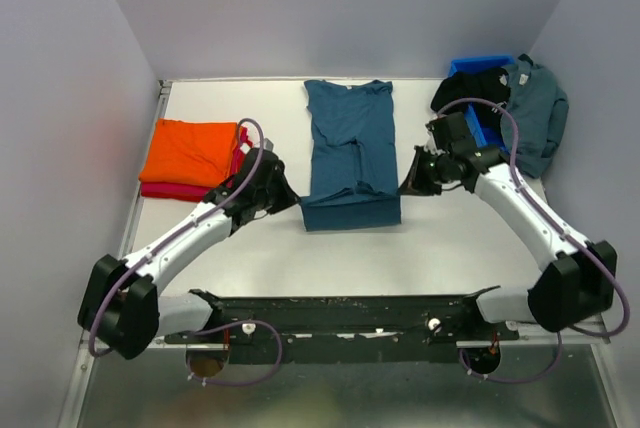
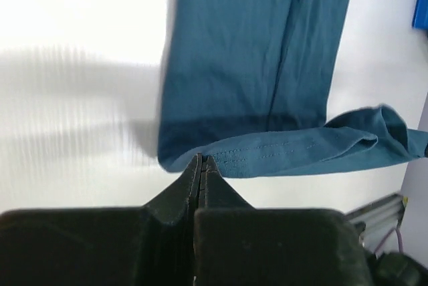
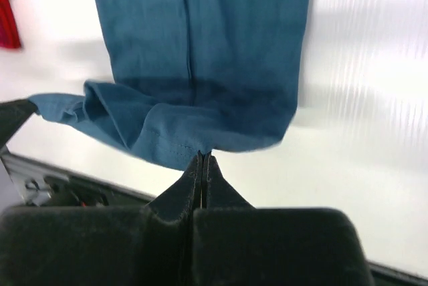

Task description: Fold and stack the t-shirts

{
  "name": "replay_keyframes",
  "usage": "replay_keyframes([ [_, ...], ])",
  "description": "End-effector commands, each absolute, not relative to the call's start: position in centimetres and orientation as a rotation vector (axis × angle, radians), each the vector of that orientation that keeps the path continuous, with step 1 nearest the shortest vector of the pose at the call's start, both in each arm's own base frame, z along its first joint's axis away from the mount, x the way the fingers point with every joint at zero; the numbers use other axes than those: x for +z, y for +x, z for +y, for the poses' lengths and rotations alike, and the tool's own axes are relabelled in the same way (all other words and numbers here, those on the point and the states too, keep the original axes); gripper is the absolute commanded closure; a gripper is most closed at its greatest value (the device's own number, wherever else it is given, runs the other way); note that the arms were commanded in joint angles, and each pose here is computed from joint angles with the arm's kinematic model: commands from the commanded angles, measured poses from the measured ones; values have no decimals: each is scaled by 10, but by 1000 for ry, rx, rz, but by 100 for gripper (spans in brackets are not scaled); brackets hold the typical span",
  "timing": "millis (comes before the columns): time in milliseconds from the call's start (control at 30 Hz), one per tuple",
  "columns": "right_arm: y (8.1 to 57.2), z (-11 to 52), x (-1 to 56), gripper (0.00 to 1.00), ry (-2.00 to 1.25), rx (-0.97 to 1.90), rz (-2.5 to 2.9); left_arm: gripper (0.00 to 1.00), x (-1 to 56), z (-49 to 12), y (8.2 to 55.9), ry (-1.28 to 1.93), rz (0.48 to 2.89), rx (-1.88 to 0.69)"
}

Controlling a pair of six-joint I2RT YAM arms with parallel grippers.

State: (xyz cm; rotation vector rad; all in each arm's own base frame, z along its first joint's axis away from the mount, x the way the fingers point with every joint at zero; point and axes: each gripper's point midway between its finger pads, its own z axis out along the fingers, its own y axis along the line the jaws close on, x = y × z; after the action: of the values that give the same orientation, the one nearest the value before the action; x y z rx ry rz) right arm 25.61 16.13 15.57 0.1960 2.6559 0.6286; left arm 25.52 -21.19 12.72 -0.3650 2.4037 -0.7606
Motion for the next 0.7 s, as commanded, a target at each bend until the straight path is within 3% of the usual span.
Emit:
replay_keyframes([
  [0, 318, 158, 159, 99, 266, 552, 2603, 100, 137, -198, 317, -317, 2341, -702],
  [267, 379, 152, 151, 99, 345, 497, 2606, 100, 138, -215, 383, -320, 2325, -746],
  [667, 424, 129, 122, 99, 387, 457, 2645, 100, 138, -231, 423, -306, 2319, -769],
])
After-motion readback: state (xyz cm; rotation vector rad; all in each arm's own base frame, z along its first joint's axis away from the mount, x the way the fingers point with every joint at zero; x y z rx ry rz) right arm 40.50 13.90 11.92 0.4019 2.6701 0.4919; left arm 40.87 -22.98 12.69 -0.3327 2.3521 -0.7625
